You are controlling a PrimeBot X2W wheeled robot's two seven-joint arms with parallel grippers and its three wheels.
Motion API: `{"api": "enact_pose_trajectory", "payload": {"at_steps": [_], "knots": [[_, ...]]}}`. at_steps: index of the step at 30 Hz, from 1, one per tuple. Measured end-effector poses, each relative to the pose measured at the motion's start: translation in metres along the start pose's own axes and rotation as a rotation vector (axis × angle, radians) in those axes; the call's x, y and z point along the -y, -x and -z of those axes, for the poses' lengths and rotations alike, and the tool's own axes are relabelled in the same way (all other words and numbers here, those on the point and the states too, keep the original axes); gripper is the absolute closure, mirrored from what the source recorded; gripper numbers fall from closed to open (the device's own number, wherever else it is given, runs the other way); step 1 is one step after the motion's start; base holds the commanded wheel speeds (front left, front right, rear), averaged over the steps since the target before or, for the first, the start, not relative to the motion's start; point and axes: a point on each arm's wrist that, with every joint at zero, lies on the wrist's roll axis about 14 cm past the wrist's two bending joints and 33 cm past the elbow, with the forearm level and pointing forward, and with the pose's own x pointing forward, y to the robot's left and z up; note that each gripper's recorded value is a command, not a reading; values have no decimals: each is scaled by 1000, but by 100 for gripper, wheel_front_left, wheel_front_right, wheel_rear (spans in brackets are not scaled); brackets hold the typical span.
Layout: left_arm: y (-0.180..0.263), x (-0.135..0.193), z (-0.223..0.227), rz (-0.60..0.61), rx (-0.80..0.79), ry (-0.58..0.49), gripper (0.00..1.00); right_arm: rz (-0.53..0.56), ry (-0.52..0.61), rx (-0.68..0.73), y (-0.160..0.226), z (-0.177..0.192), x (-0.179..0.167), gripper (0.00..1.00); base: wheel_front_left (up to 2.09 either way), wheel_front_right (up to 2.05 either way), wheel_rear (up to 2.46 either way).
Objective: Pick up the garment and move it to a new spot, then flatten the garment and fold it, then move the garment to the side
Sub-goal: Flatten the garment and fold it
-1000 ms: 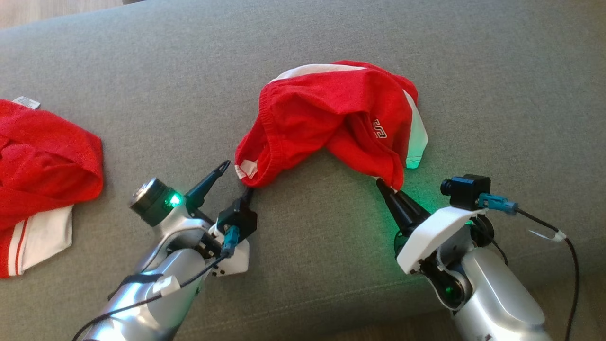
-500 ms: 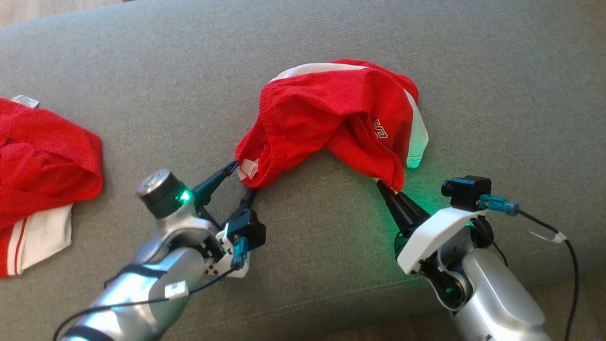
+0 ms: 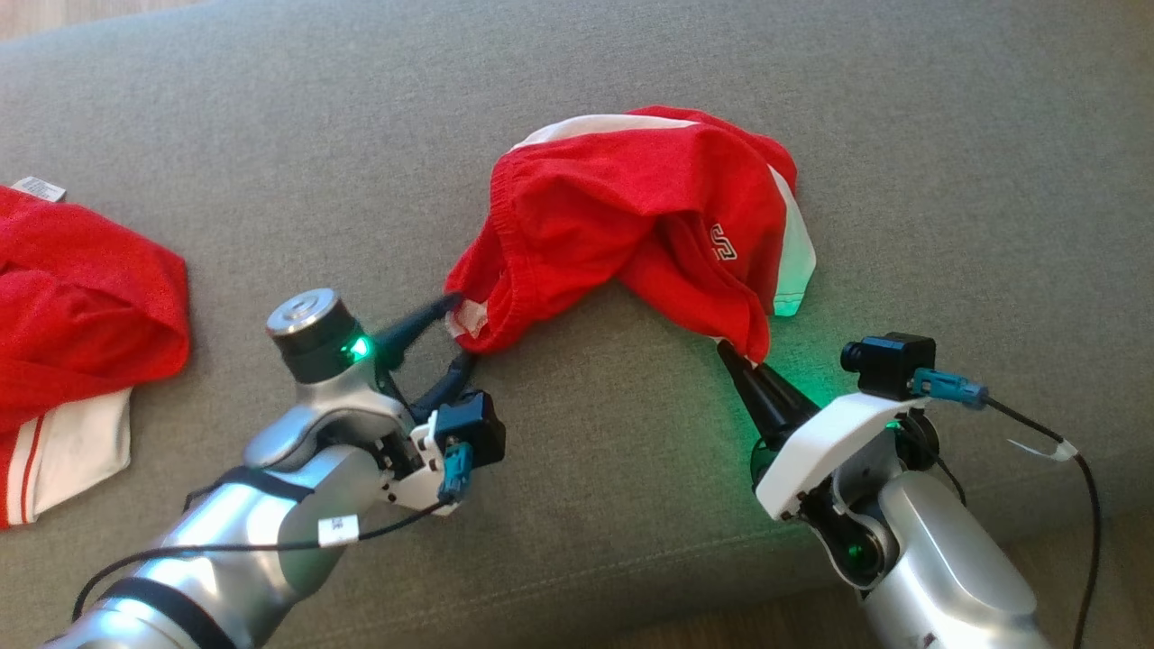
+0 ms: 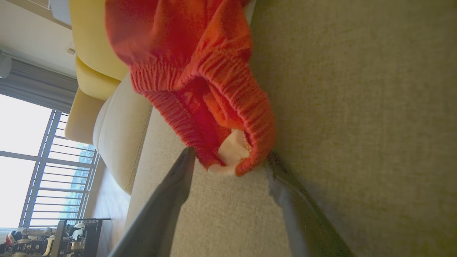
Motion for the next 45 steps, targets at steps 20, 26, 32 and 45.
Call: {"api": "enact_pose_trajectory", "payload": {"at_steps": [20, 26, 32, 45], "knots": [[15, -30, 16, -135, -75, 237, 100, -24, 14, 14, -1, -4, -9, 100, 0, 0, 0], [33, -40, 13, -197, -66, 564, 100, -14, 104, 85, 5, -29, -9, 100, 0, 0, 0], [50, -54, 5, -243, -16, 798, 100, -17, 208, 161, 12, -69, -13, 100, 0, 0, 0], [101, -131, -57, -348, 249, 1382, 100, -61, 373, 402, 55, -200, -35, 100, 0, 0, 0]]}}
